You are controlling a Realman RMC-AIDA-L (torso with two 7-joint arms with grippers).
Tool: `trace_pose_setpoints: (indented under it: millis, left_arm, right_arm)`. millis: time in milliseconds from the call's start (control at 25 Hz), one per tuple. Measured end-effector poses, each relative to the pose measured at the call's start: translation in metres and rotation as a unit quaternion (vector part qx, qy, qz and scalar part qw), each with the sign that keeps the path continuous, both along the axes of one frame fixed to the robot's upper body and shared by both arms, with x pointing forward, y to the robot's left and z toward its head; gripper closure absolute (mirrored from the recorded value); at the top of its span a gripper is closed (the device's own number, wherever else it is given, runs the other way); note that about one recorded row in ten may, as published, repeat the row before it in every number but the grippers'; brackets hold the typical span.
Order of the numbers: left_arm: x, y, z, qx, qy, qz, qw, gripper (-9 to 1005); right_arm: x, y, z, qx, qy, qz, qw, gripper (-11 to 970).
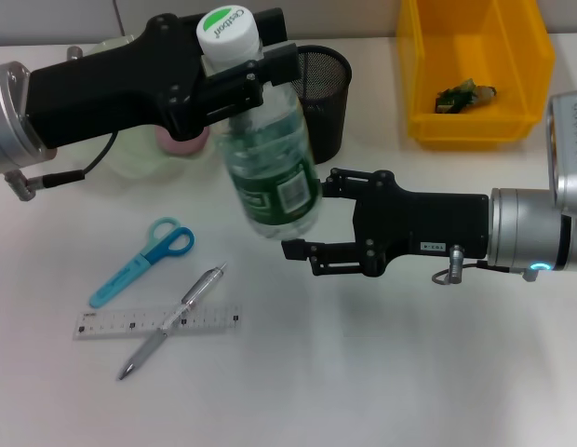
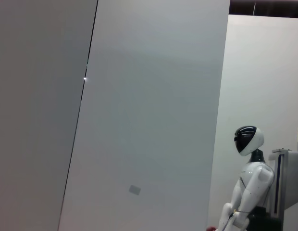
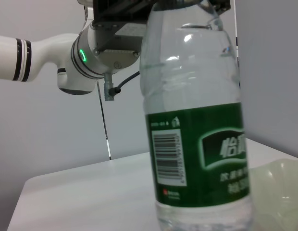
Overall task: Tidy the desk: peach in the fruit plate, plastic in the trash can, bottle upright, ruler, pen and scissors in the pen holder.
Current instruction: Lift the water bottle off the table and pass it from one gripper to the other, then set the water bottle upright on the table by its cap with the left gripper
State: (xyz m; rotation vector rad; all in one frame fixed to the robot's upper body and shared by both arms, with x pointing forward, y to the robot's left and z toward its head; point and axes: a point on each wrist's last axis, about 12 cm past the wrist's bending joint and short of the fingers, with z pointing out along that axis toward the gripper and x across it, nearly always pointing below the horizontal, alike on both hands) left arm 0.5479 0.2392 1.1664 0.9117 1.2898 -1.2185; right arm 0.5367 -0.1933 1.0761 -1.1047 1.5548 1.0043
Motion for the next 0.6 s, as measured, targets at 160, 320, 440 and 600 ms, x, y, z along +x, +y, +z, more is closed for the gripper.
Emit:
trace_pose_setpoints:
  millis: [160, 320, 440, 600]
  left_arm:
    - [0.000, 0.001, 0.001, 0.002, -0.003, 0.002, 1.000, 578]
    - [0.001, 0.003, -0.001, 0.006, 0.000, 0.012, 1.000, 578]
    - [0.002, 0.004, -0.002, 0.009, 0.003, 0.022, 1.000, 578]
    - [0.005, 0.008, -0.006, 0.016, 0.007, 0.044, 0.999, 578]
  right_arm:
    - [-0.002, -0.002, -0.002, 0.000, -0.001, -0.002, 1.000, 172]
    - [-0.005, -0.006, -0.003, 0.003, -0.006, -0.005, 1.000, 172]
    - [-0.007, -0.009, -0.003, 0.015, -0.011, -0.016, 1.000, 172]
    - [-0.015, -0.019, -0.005, 0.042, -0.018, -0.040, 0.998, 172]
